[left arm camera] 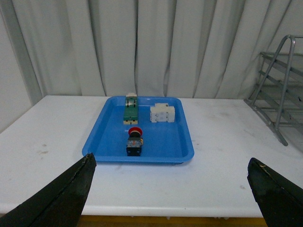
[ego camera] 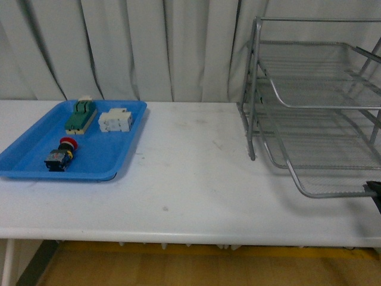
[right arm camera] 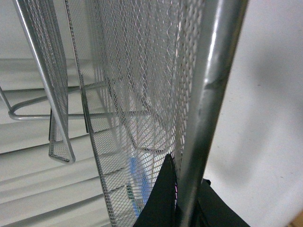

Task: Place button on rack with both arms

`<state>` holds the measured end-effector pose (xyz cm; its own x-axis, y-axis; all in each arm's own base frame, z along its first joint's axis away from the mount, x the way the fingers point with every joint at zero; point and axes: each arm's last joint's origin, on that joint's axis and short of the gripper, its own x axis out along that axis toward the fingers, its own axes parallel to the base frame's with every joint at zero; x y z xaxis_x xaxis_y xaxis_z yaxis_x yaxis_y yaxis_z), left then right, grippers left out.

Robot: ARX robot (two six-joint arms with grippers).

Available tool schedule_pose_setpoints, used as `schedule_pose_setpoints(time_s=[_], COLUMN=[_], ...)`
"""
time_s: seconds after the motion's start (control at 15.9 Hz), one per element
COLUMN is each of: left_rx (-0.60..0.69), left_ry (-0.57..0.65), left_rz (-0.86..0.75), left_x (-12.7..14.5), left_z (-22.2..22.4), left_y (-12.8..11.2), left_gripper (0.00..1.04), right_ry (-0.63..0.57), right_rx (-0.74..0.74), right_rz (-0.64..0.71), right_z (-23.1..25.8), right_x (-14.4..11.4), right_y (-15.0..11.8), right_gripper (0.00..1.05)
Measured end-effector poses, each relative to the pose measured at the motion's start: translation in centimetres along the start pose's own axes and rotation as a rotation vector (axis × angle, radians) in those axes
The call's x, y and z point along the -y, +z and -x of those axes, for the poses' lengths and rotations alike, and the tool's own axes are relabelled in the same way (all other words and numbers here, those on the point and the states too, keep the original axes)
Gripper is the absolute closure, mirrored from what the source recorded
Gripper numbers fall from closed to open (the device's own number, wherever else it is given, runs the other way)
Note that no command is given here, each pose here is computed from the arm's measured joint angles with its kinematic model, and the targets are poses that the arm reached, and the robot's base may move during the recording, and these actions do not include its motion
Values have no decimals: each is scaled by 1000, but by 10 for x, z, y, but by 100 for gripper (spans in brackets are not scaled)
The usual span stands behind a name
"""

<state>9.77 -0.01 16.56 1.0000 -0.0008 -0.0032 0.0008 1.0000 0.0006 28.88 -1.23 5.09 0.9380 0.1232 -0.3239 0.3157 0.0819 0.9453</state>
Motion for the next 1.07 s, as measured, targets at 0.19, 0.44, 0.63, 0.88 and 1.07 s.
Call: schedule_pose_setpoints(time_s=[0.19, 0.44, 0.63, 0.88, 1.07], left_rx=[0, 0, 0, 0, -1], left_ry=[0, 0, 0, 0, 3], left_rz=[0, 0, 0, 0, 0], left_x=[0, 0, 0, 0, 0], left_z=[0, 0, 0, 0, 0], left_y=[0, 0, 0, 0, 0], left_gripper=[7, 7, 7, 7, 7], right_ry=[-49, -48, -45, -59, 123], right_rx=[-1, 1, -4, 113, 289], right_rz=[11, 56, 153, 682, 1309], right_z=[17, 32, 60, 112, 133], right_x=[9, 7, 0, -7, -37], right_y=[2, 4, -1, -26, -26], right_gripper=[83, 44, 17, 20, 57])
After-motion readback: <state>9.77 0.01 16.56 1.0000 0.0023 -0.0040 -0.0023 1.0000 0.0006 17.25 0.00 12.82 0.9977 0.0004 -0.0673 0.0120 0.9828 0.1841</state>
